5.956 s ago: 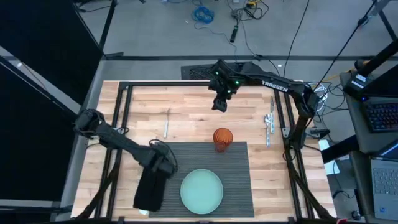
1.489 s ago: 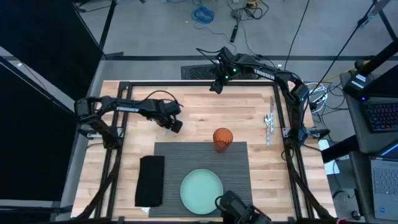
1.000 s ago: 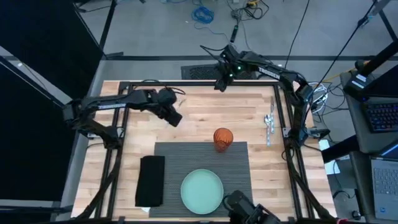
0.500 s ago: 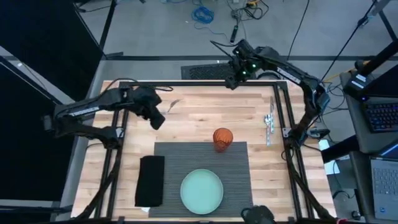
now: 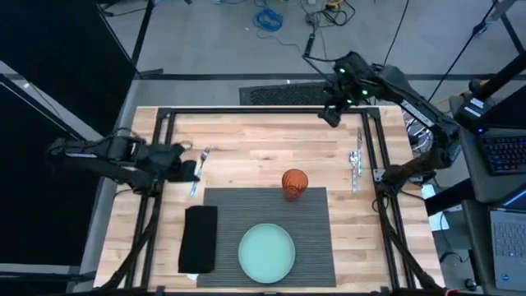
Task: Set table place
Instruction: Put the blue fork on top of the black napkin
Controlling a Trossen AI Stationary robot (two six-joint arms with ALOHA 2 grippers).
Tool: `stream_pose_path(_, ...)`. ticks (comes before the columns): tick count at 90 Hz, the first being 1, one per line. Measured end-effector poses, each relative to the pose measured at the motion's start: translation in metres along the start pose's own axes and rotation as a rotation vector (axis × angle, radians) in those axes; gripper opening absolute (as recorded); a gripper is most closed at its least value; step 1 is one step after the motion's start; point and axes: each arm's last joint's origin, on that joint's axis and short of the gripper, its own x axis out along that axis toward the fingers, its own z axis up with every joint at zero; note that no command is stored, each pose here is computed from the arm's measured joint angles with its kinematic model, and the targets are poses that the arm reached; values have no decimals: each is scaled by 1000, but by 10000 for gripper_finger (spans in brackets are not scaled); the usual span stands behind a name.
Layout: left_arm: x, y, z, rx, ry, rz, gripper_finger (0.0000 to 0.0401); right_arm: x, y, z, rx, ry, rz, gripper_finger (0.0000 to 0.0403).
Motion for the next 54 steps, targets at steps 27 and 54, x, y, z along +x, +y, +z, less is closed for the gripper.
stream_pose_path(27,42,-2,-71,-210,49,-24,0,22,-6,-67,83,-18,55,254)
stream_pose_path(54,92,-7,-121,-170,-23,-99,0,47,-7,-92,189,16,105,254)
